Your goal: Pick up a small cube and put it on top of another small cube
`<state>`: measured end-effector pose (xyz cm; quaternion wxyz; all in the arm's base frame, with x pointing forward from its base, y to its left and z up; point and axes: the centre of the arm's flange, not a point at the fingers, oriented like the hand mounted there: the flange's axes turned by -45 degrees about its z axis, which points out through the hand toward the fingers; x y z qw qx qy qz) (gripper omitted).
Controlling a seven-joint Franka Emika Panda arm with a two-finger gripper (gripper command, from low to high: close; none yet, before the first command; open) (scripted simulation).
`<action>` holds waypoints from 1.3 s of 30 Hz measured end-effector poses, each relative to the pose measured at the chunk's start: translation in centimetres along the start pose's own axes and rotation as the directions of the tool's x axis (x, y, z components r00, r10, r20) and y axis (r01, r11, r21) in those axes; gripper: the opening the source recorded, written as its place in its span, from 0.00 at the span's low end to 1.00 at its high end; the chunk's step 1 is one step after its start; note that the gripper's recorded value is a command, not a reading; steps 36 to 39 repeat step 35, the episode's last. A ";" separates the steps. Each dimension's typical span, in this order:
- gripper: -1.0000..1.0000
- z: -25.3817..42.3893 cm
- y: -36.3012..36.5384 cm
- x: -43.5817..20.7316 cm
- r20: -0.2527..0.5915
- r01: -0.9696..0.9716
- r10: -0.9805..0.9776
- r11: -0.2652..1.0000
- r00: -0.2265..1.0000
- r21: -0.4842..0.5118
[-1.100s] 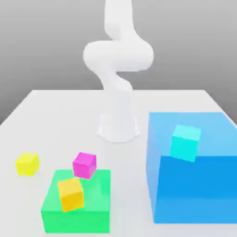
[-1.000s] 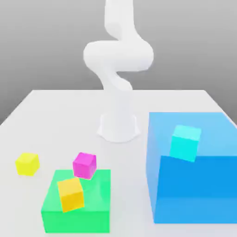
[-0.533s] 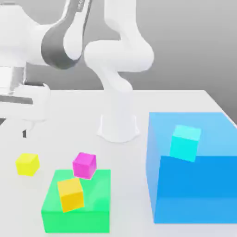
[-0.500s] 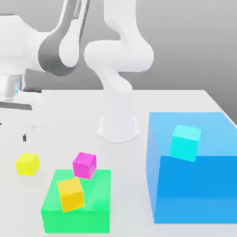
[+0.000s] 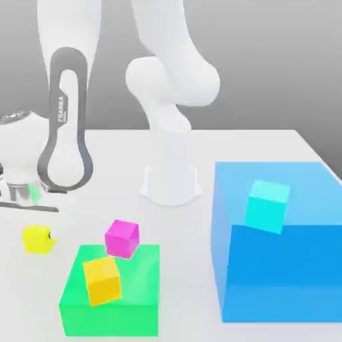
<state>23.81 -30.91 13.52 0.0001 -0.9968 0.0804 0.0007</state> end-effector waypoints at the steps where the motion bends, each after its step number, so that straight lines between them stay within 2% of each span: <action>1: 0.00 0.3 0.0 0.0 0.000 -0.001 0.001 1.000 1.000 0.001; 8: 0.00 -5.4 0.0 0.1 -0.001 0.001 -0.001 1.000 1.000 0.000; 10: 0.00 -6.8 -1.1 1.8 -0.004 0.001 -0.001 1.000 1.000 0.005; 20: 0.00 -13.4 -11.8 13.3 -0.004 -0.027 0.027 0.999 1.000 0.018; 27: 0.00 -19.1 -21.8 18.1 -0.001 -0.065 0.065 0.998 0.998 0.007; 31: 0.00 -15.1 -22.8 18.6 -0.001 -0.083 0.083 0.997 0.997 0.004; 32: 1.00 -14.0 -22.8 18.5 -0.001 -0.084 0.084 0.996 0.996 0.003; 39: 1.00 -14.0 -22.8 18.5 -0.001 -0.084 0.084 0.996 0.996 0.003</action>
